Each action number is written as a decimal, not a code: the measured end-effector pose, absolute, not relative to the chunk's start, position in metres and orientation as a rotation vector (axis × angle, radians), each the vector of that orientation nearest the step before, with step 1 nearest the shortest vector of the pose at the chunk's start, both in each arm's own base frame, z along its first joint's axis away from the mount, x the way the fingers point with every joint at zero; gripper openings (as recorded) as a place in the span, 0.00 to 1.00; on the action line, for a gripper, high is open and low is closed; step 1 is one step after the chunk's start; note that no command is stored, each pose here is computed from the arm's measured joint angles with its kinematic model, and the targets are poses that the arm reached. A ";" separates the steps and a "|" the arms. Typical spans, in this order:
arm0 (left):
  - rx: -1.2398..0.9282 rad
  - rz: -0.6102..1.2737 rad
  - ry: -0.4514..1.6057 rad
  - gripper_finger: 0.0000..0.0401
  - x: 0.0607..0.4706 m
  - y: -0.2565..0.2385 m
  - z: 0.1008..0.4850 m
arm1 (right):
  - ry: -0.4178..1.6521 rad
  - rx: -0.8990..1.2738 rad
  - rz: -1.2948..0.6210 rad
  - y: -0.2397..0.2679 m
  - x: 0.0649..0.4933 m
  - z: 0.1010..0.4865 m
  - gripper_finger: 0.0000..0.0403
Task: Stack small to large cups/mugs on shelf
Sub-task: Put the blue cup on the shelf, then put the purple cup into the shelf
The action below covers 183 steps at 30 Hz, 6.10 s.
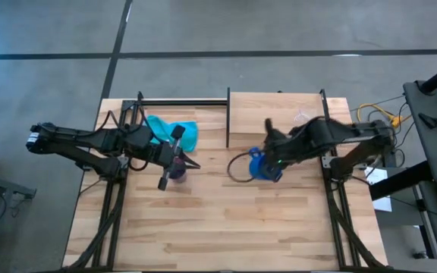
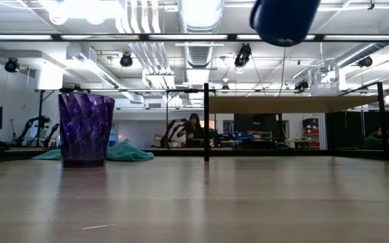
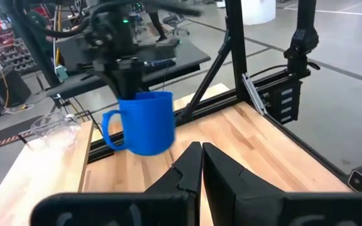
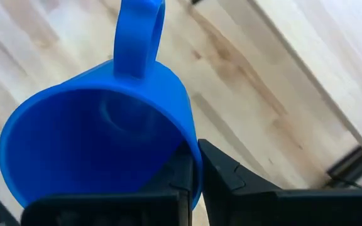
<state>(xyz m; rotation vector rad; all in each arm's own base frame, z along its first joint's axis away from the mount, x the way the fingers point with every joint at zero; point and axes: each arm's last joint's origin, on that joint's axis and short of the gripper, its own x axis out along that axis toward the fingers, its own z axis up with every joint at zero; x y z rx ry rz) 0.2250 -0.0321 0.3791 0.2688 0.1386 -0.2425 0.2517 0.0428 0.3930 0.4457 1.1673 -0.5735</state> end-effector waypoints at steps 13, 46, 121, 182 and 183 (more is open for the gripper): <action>0.261 0.039 0.129 0.00 0.242 -0.017 0.378 | 1.060 0.461 -0.771 -0.010 0.208 0.398 0.03; 0.238 0.322 0.099 0.00 0.312 0.078 0.400 | 1.191 0.449 -0.837 -0.117 0.192 0.389 0.03; 0.280 0.314 0.164 0.00 0.309 0.090 0.393 | 1.305 0.461 -0.768 -0.162 0.206 0.361 0.03; 0.279 0.313 0.232 0.00 0.302 0.091 0.393 | 1.037 0.567 -0.607 -0.155 0.210 0.436 0.22; 0.276 0.310 0.252 0.00 0.300 0.091 0.394 | 1.014 0.569 -0.572 -0.150 0.210 0.441 0.22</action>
